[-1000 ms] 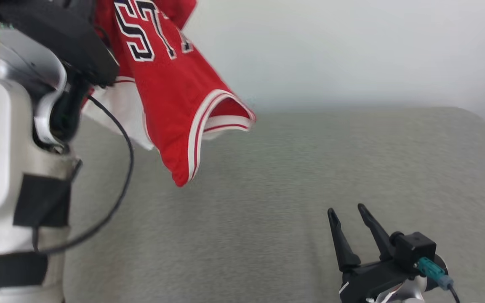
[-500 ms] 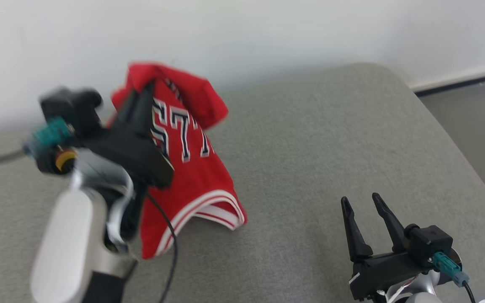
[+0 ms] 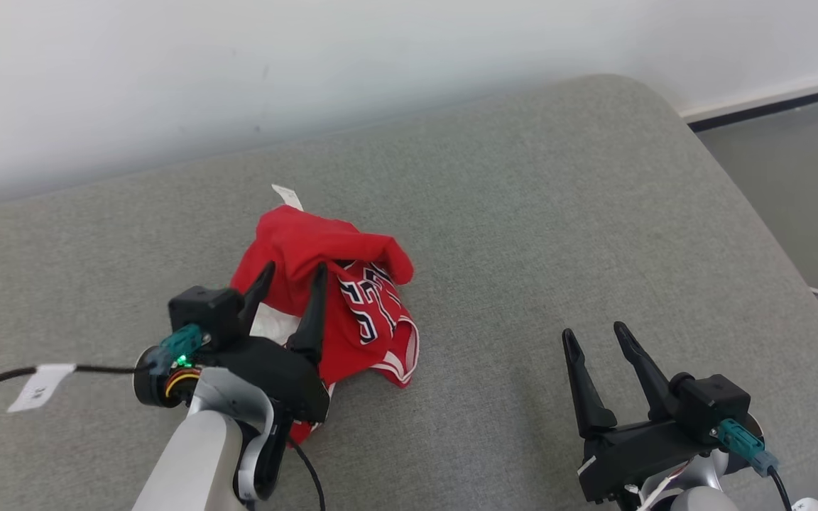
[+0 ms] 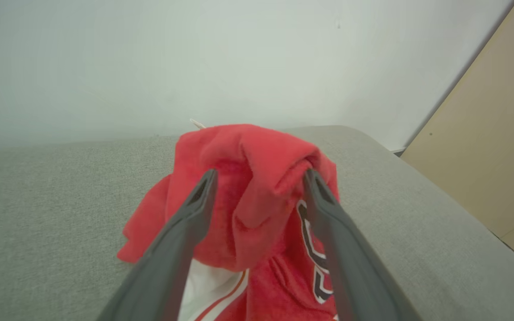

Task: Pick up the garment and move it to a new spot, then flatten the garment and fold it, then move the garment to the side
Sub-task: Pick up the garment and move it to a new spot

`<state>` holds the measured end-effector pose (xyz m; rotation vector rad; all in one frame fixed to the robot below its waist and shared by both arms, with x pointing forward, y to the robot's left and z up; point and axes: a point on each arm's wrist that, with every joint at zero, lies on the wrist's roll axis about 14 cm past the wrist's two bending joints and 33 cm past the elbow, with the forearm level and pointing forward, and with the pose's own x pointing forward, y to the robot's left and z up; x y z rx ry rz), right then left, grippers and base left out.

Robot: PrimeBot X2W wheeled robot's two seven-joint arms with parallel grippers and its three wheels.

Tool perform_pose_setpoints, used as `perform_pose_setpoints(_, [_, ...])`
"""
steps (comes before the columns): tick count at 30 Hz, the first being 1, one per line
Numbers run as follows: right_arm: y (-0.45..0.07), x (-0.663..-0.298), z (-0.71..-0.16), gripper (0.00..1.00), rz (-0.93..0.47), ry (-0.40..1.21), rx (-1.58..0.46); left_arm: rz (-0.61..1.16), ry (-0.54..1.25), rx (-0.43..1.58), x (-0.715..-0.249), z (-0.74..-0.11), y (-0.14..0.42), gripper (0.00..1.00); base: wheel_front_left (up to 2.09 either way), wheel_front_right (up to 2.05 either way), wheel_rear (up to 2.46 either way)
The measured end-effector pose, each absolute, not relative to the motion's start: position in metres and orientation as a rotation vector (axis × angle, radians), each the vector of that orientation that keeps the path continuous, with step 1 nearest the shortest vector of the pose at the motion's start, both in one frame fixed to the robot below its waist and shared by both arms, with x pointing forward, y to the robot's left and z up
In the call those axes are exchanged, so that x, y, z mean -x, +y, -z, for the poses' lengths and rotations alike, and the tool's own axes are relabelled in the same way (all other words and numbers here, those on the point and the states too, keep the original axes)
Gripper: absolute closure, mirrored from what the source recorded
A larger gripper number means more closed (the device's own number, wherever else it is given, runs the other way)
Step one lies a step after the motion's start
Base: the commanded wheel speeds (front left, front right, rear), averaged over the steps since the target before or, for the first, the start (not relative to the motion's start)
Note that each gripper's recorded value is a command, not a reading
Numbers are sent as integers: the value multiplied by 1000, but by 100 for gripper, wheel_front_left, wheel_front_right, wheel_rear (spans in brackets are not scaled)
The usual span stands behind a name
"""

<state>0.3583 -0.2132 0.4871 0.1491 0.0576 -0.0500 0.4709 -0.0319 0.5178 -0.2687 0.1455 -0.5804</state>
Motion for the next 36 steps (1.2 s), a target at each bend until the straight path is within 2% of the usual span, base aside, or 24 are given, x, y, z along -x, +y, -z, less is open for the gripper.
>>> perform_pose_setpoints(8, [-209,-359,-492,0,36,41,-145,483,-110,313,-456,-555,15,0,0,0,0])
perform_pose_setpoints(12, [-203,-362,-499,0,14,17,-147,403,-174,273,-440,-558,50,0,0,0,0])
perform_pose_setpoints(27, [-165,-371,-516,0,-103,-69,-135,122,-169,176,-368,-537,157,0,0,0,0])
perform_pose_setpoints(36, [-151,-369,-509,0,-139,-44,-157,72,-87,179,-336,-508,178,0,0,0,0])
